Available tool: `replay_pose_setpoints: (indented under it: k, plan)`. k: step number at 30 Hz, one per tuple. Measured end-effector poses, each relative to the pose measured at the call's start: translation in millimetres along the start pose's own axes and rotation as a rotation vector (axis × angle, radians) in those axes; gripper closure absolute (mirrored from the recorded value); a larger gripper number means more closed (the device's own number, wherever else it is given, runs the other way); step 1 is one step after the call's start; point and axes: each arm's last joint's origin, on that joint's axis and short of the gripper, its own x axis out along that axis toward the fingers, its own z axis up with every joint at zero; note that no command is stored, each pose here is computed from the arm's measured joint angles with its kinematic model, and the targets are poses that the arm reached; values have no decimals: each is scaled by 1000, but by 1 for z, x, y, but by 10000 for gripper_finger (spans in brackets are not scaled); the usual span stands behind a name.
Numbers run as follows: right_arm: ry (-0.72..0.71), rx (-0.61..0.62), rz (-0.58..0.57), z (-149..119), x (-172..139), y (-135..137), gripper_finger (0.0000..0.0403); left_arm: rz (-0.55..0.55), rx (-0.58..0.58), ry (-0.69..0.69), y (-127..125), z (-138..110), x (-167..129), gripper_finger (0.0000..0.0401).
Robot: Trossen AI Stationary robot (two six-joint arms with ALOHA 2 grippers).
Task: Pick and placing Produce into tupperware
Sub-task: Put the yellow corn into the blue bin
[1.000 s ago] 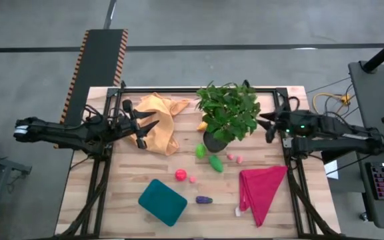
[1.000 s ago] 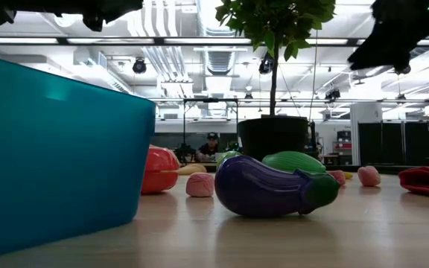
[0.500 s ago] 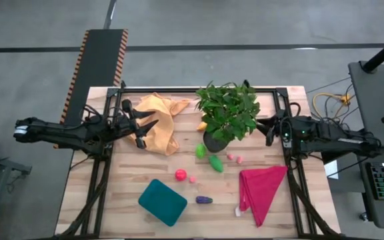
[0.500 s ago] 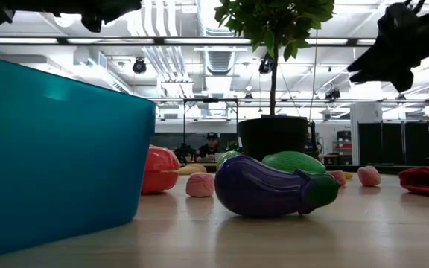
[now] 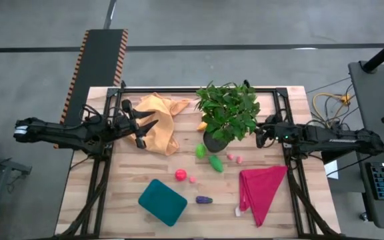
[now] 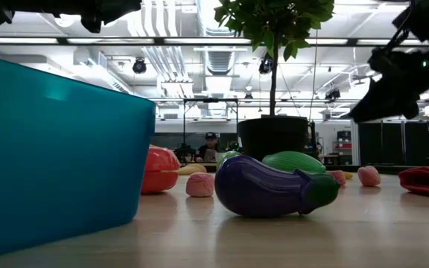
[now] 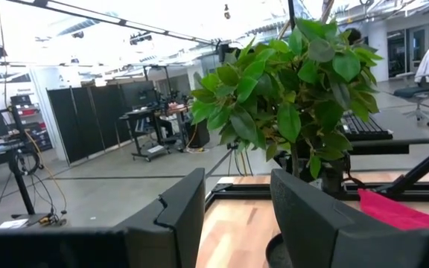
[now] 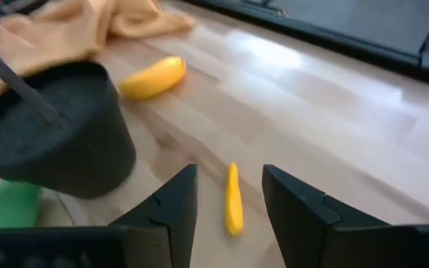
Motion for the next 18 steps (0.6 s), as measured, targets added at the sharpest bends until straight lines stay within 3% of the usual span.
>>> replay_pose_setpoints:
  k: [18]
  plan:
    - [36,-70,-10,-40,38,-1,253,-7,12,28,-3,-7,2,261]
